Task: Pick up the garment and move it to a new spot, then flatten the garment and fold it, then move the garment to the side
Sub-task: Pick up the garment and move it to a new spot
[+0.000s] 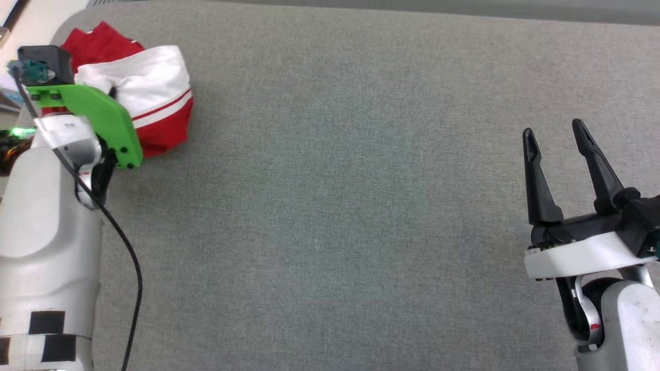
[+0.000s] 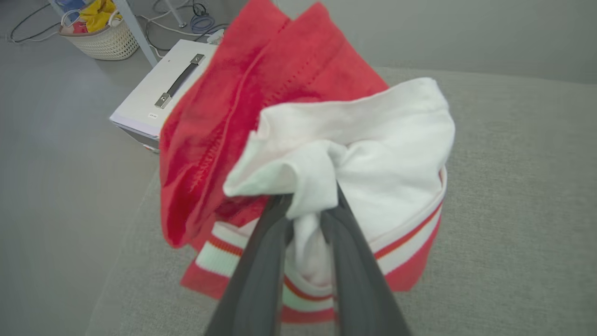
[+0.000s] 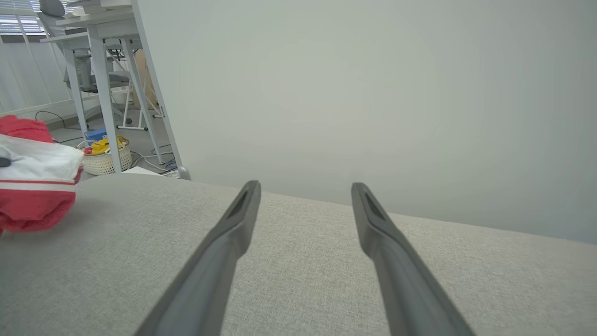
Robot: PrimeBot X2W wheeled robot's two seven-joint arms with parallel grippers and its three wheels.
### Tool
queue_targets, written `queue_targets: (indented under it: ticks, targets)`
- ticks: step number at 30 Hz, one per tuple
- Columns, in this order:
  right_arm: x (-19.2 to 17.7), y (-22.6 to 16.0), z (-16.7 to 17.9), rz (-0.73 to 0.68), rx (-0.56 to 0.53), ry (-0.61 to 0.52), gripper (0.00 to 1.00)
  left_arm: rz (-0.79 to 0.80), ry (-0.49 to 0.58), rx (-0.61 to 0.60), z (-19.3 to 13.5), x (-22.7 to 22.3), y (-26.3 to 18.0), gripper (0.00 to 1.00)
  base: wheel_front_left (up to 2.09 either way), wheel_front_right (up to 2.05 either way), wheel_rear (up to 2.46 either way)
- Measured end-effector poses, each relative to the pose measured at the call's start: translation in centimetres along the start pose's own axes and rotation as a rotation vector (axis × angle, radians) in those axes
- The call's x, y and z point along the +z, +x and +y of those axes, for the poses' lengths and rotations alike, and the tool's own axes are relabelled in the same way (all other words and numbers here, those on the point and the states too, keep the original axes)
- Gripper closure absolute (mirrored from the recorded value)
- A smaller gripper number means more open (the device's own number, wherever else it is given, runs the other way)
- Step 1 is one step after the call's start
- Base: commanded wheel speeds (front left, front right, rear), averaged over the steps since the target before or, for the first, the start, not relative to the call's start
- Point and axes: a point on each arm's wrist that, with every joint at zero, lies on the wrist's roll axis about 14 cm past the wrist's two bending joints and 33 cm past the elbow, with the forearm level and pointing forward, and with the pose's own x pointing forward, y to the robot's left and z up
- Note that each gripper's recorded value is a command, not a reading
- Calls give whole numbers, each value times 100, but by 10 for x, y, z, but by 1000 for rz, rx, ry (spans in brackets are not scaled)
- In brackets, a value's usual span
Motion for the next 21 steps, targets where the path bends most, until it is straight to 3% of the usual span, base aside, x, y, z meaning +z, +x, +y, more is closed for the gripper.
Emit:
queue_targets:
  ticks: [6, 11, 17, 21]
  targets:
    - [16, -23, -16, -5, -74, -22, 0, -197, 11, -164, -70, 45, -20, 100, 0, 0, 0]
    - [24, -50, -39, 6, -162, -45, 0, -236, 9, -358, -147, 39, -40, 100, 0, 0, 0]
    - [36, -82, -65, 4, -263, -62, 0, -175, -30, -584, -238, -5, -73, 100, 0, 0, 0]
    - [41, -98, -72, 12, -303, -69, 0, -77, -3, -707, -279, -55, -99, 100, 0, 0, 0]
